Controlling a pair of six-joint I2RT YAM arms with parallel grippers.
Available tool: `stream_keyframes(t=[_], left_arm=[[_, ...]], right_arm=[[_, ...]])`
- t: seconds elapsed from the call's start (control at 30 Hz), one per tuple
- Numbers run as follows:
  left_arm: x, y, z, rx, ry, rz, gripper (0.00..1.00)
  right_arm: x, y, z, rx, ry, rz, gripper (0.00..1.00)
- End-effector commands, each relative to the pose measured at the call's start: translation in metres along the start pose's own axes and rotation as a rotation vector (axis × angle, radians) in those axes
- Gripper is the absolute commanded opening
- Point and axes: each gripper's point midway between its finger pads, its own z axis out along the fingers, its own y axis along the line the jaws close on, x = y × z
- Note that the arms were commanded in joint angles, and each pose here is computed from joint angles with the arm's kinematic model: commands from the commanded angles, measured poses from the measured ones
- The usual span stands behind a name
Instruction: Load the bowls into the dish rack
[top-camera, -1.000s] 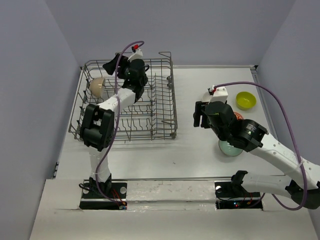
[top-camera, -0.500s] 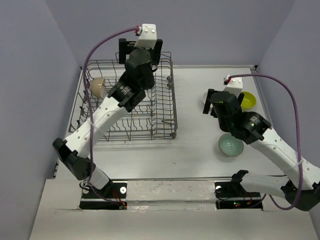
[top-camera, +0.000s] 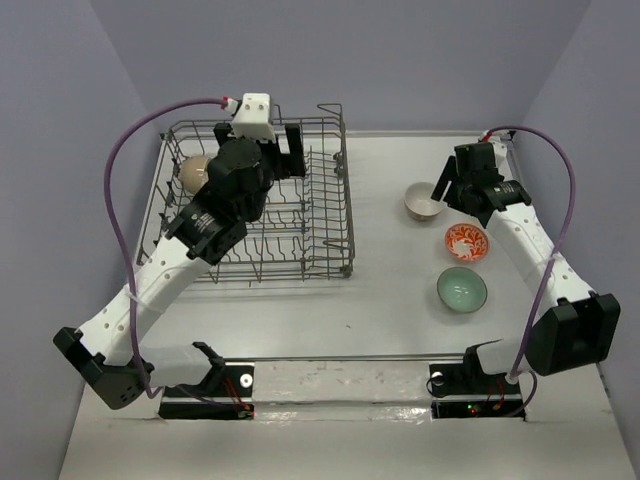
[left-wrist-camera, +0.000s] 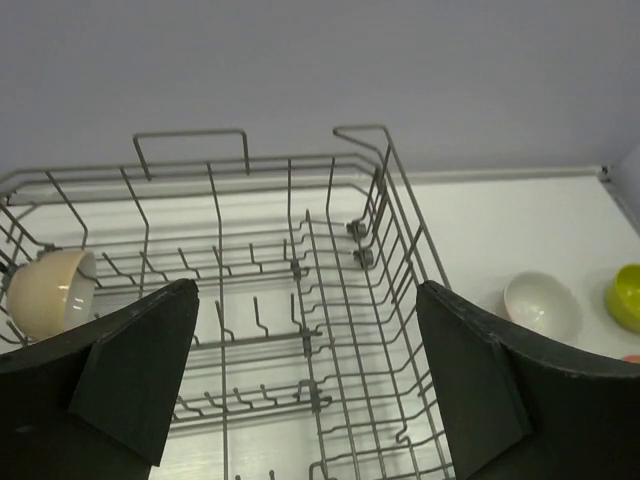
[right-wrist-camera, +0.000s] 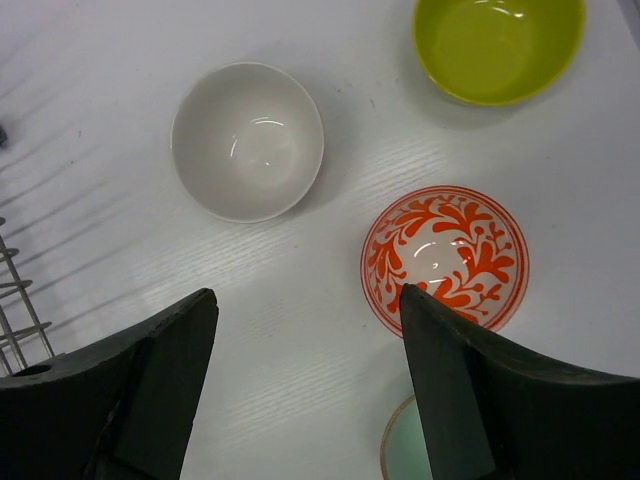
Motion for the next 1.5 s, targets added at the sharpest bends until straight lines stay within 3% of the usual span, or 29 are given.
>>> stream_keyframes(t=[0.0, 0.53, 1.4, 1.47], left_arm=[[0.033, -0.004, -0.002, 0.032, 0.050, -0.040, 0.99], [0.050, 0.027, -0.028, -0.004, -0.031, -0.117, 0.99], [0.077, 0.029, -0.011, -0.052, 0.028, -0.125, 0.99], [0.078, 0.030, -0.011, -0.062, 0.030, -0.123, 0.99]], right_arm=[[-0.012, 0.030, 0.014, -0.116, -0.003, 0.070, 0.79], [-0.007, 0.013, 0.112, -0.007, 0.099, 0.122, 0.73], [0.041, 0.018, 0.165, 0.017, 0.212, 0.113, 0.69], [0.044, 0.018, 0.166, 0.017, 0.218, 0.112, 0.65]])
